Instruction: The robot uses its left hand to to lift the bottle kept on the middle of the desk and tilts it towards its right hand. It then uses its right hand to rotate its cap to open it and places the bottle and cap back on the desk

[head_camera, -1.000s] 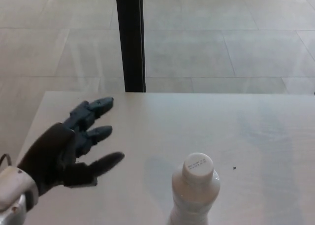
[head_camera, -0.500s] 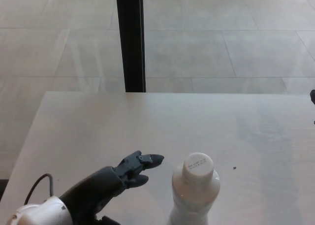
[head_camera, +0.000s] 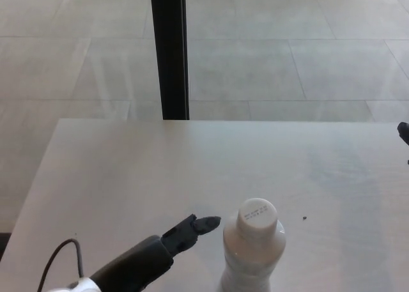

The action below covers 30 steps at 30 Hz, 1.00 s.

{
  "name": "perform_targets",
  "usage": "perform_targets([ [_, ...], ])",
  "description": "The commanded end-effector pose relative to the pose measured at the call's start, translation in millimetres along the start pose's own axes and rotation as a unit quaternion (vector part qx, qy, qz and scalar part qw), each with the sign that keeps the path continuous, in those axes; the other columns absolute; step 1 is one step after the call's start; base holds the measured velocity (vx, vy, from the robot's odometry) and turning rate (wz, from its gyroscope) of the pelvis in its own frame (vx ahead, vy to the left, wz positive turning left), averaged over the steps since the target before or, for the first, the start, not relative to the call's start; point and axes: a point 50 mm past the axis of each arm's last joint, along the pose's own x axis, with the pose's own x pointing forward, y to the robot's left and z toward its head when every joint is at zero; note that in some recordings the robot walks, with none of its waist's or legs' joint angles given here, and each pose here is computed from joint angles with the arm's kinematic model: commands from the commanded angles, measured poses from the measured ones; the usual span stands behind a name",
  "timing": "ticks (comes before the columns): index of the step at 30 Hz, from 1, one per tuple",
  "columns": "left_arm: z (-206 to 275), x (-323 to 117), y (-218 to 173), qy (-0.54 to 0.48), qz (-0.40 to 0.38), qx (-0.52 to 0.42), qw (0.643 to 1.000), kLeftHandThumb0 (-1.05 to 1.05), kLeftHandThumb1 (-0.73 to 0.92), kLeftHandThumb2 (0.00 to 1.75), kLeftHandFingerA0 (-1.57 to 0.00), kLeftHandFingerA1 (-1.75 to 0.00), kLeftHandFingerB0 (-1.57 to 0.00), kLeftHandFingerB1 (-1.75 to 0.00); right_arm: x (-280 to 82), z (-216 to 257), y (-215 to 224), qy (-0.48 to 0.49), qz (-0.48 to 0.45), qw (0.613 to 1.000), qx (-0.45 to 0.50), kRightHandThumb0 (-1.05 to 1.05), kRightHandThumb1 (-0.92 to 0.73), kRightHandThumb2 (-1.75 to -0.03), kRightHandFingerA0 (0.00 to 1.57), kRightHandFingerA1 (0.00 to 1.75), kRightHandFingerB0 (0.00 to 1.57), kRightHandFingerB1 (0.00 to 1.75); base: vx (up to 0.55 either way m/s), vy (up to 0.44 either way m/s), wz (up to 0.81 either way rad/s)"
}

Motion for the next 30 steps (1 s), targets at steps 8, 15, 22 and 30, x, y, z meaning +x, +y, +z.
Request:
perform_targets([
  [8, -7.5, 8.7, -18.2, 0.011, 0.204, -0.02, 0.979, -0.85, 0.48, 0.91, 0.0, -0.33, 0.0, -0.2, -6.7, -2.8, -3.8, 0.012, -0.027, 1.0, 0.011, -0.71, -0.86, -0.66, 0.41, 0.48, 0.34, 0.31, 0.0, 0.0, 0.0],
  [15, -2.1, 21.2, -24.4, 0.009, 0.247, -0.048, 0.968, -1.02, 0.57, 0.94, 0.0, -0.19, 0.0, 0.0, -7.7, -4.0, -3.3, 0.011, -0.028, 0.999, 0.013, -0.72, -0.85, -0.66, 0.45, 0.51, 0.38, 0.32, 0.0, 0.0, 0.0],
  [22, 8.8, 30.3, -32.9, 0.0, 0.272, -0.101, 0.957, -1.01, 0.56, 0.92, 0.0, -0.15, 0.0, 0.0, -8.2, -4.1, -0.2, 0.013, -0.027, 0.999, 0.015, -0.72, -0.84, -0.65, 0.46, 0.51, 0.39, 0.33, 0.0, 0.0, 0.0],
  [30, 12.9, 37.4, -49.5, 0.003, 0.236, -0.104, 0.966, -1.05, 0.58, 0.93, 0.0, -0.18, 0.0, -0.01, -4.3, -0.4, 2.8, 0.009, -0.024, 1.0, 0.017, -0.7, -0.84, -0.66, 0.46, 0.54, 0.39, 0.32, 0.0, 0.0, 0.0],
])
